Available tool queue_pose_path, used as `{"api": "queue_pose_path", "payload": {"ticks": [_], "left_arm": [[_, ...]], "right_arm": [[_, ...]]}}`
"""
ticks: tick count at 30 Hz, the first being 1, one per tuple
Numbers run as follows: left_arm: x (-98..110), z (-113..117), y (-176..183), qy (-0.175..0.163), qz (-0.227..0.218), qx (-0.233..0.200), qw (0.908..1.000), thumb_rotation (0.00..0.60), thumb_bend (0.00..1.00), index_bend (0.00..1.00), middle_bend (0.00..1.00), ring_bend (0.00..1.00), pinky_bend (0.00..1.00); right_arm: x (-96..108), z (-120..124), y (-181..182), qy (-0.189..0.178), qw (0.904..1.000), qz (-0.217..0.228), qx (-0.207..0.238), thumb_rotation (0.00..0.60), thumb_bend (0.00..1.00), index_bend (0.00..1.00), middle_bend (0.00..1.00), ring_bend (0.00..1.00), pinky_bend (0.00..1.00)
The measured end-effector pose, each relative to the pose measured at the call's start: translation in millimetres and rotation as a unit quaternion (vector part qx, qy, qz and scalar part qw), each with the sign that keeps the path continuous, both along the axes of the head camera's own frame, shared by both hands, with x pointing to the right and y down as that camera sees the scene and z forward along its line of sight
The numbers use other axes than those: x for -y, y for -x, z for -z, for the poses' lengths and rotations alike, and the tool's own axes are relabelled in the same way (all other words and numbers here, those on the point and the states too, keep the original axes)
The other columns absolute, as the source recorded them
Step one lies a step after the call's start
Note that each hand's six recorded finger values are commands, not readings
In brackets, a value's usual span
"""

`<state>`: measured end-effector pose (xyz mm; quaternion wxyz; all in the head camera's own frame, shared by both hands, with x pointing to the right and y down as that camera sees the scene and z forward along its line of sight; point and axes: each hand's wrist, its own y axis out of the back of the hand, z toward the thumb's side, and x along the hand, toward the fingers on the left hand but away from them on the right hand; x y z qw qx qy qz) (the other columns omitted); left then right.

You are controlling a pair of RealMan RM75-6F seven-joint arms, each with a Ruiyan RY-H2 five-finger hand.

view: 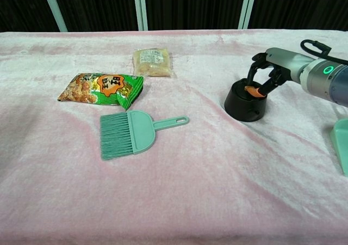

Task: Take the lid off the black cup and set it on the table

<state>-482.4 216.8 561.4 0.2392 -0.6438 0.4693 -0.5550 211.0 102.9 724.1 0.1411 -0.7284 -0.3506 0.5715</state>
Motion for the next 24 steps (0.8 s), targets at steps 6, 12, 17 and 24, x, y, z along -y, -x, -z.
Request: {"api": "queue_pose_path", "payload": {"ticks": [6,12,17,24], "left_arm": [[0,0,0,-0.001,0.000,0.000,1.0000,0.600,0.34,0.20,0.02,0.00,0.18],[0,0,0,0.000,-0.001,0.001,1.0000,0.600,0.34,0.20,0.02,0.00,0.18],[0,0,0,0.001,0.000,0.000,1.0000,0.600,0.34,0.20,0.02,0.00,0.18],[0,0,0,0.001,0.000,0.001,1.0000,0.600,0.34,0.20,0.02,0.00,0.18]], "right_arm": [[0,0,0,-0.001,1.0000,-0.002,0.002,0.600,0.35,0.60,0.00,0.08,0.14],[0,1,1,-0.002,1.0000,-0.003,0.005,0.600,0.35,0.60,0.00,0.08,0.14],[2,4,3,-0.007,0.9999,-0.003,0.011,0.600,0.35,0.60,0.00,0.08,0.14],[12,17,5,-0.025,0.9992,-0.011,0.029,0.600,0.35,0.61,0.00,0.08,0.14]]}}
